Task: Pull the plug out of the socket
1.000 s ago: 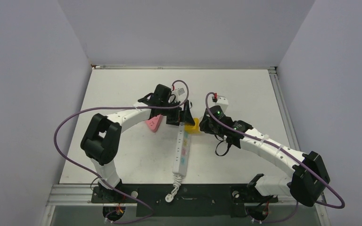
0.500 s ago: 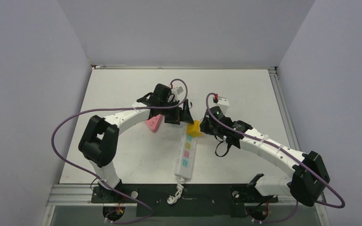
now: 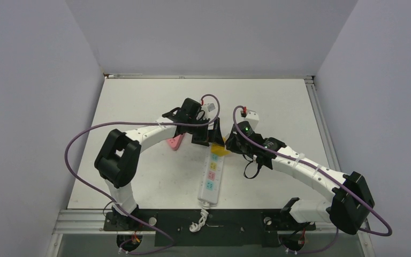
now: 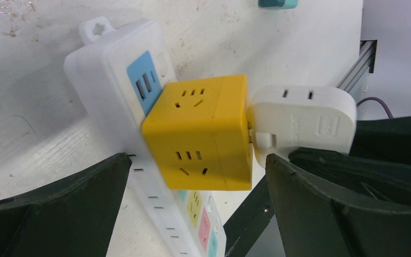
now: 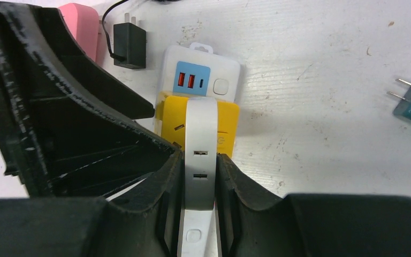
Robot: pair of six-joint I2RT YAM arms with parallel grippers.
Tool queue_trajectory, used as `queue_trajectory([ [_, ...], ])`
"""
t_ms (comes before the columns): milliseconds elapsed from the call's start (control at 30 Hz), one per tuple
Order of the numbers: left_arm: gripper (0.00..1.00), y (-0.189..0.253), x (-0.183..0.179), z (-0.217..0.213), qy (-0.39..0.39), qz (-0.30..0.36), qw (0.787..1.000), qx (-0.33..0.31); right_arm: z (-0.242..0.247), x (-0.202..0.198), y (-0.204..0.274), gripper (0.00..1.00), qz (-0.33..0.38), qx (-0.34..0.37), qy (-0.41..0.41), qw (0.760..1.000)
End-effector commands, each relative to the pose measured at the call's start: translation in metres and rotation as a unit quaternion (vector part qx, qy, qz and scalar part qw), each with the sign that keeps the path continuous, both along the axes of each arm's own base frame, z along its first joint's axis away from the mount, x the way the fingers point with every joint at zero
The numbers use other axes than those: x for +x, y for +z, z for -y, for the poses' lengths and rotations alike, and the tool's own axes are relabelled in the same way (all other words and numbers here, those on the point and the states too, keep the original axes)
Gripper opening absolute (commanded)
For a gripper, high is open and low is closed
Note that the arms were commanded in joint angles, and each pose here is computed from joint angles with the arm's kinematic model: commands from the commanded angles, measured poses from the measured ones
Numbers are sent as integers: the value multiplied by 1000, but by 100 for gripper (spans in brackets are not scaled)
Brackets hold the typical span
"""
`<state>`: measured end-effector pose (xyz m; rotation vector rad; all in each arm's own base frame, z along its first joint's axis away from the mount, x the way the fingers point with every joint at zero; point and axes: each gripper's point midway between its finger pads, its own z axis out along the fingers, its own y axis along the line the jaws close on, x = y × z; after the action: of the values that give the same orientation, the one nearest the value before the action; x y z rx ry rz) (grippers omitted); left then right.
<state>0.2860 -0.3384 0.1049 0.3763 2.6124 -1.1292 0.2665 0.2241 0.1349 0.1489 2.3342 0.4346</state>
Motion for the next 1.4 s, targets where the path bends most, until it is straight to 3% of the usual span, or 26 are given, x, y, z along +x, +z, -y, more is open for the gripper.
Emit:
queue_trajectory([
  [0, 96, -3, 12, -1, 9, 13, 1000, 21, -18, 11, 30, 5, 45, 43, 11, 998],
  [167, 96, -12, 7, 5, 2, -7, 1000, 2, -15, 9, 24, 5, 41, 41, 8, 998],
  [400, 98, -41, 7, -1, 7, -20, 999, 33, -12, 6, 15, 5, 32, 32, 6, 999],
  [533, 79, -56, 6, -5, 6, -30, 998, 54, -8, 5, 3, 5, 19, 15, 2, 1000],
  [667, 68, -65, 6, -9, 5, -28, 997, 72, -4, 4, -4, 5, 12, 19, -4, 1000],
  [900, 60, -77, 2, -11, -1, -35, 995, 92, 1, 7, -9, 5, -5, 60, -2, 998],
  [1200, 39, -81, -2, -8, -12, -36, 994, 100, 0, 10, -3, 5, -3, 75, -1, 997],
  [1367, 37, -80, -4, -6, -16, -38, 995, 95, -3, 12, -2, 5, -1, 69, -1, 998],
])
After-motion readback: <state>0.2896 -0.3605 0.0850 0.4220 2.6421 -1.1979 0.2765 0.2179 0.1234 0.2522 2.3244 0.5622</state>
